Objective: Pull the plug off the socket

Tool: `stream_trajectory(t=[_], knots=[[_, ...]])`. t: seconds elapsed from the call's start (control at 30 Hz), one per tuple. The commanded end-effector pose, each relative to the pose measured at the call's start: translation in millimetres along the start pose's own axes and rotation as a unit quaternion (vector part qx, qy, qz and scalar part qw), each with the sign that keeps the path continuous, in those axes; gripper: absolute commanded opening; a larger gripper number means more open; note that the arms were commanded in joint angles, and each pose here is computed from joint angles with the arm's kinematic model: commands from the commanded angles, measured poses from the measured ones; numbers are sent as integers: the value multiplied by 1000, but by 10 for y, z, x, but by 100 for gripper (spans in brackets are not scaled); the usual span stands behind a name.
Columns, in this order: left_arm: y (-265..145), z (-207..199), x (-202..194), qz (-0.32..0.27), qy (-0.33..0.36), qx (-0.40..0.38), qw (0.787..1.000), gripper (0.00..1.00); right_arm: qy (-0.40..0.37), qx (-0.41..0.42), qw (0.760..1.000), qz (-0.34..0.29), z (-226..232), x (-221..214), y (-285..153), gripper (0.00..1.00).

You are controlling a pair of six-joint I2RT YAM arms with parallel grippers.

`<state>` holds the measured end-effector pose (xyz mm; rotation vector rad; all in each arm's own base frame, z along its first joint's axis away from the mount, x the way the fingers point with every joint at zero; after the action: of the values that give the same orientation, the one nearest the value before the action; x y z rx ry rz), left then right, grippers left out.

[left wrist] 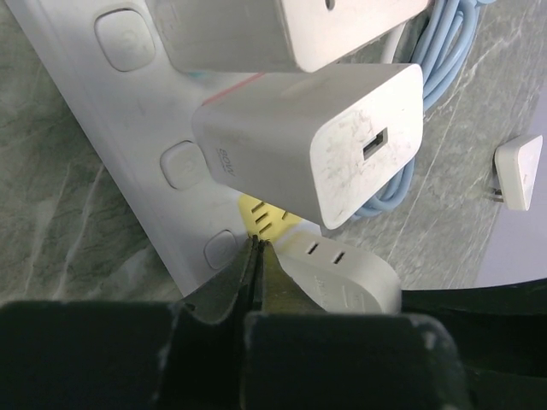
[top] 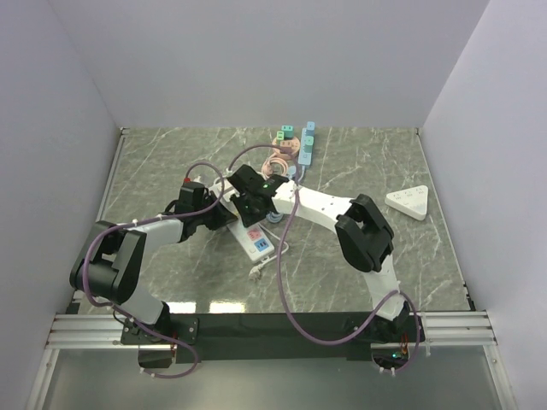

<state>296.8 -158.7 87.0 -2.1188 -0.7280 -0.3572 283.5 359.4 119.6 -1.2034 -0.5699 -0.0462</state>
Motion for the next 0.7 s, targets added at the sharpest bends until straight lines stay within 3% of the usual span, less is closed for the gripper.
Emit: stream_trajectory(t=[0.0, 0.2, 0.3, 0.33, 0.4, 0.53, 0.67], knots=[[1, 441, -452, 78, -5, 98, 992, 1, 14, 35, 993, -113, 131, 487, -815, 0], [30, 492, -486, 86, 1, 107, 991, 1, 95, 34, 973, -206, -339, 631, -1445, 0], [41, 484, -483, 90, 1, 104, 991, 1, 182, -44, 951, -247, -935, 657, -1594, 0], [41, 463, -464, 88, 2, 100, 991, 1, 216, -108, 939, -245, -1310, 582, -1574, 0], [15, 402, -429, 83, 3, 86, 993, 1, 230, -149, 933, -232, -1568, 443, -1558, 0], [-28, 283, -317, 68, 12, 68, 995, 1, 247, -190, 922, -232, -1849, 325, -1626, 0], [-71, 160, -231, 61, 16, 48, 997, 1, 313, -232, 896, -212, -2168, 182, -1562, 0]])
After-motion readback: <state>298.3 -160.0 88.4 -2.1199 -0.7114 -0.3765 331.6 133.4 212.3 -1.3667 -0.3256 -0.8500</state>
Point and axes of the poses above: each gripper's point midway between its finger pads, its own y axis out along the fingers, its own z axis along the line the jaws close on, x = y × z, the point moved 6 cm from there along -y, back along the fingers, and after that the axes turned 12 degrees about y, right-handed, at the moved point
